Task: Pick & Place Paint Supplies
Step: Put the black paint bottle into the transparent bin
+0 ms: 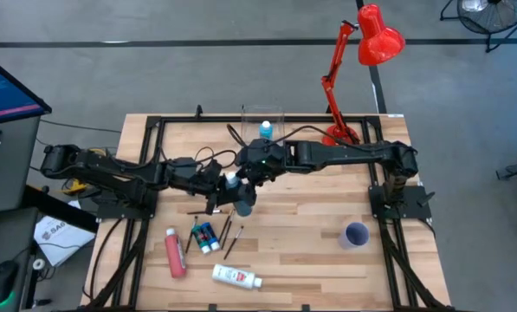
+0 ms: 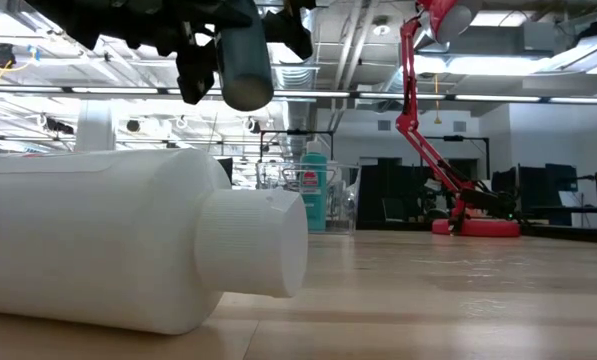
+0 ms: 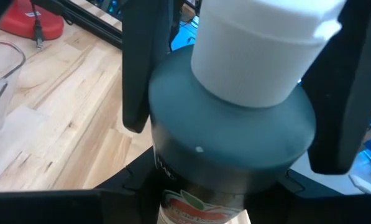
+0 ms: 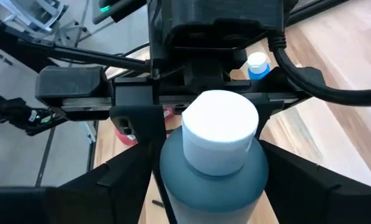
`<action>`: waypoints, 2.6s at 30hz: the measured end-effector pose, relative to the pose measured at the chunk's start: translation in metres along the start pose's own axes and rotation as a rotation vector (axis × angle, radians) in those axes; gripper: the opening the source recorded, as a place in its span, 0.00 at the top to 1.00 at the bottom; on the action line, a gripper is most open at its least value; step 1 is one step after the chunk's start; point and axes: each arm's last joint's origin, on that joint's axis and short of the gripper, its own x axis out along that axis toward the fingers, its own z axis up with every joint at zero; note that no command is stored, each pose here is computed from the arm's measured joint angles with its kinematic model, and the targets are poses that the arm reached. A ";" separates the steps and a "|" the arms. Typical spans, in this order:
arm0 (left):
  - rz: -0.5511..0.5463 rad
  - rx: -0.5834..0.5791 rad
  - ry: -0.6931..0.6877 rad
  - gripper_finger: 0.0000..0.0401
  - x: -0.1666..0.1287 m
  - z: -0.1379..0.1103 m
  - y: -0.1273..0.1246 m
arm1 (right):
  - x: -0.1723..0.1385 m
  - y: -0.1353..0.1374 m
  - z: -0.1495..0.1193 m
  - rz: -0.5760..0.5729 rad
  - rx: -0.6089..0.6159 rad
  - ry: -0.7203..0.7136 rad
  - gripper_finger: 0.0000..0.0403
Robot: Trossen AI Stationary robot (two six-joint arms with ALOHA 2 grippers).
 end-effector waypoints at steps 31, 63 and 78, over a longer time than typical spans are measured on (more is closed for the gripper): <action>0.000 0.019 -0.012 0.59 0.000 0.001 0.000 | -0.001 -0.006 -0.003 -0.059 0.012 0.029 0.55; 0.351 -0.023 0.007 0.39 -0.051 0.004 0.023 | -0.060 -0.067 0.047 -0.495 0.003 -0.307 0.64; 0.398 -0.047 -0.004 0.39 -0.052 -0.003 0.028 | -0.055 -0.149 0.032 -0.646 0.060 -0.419 0.64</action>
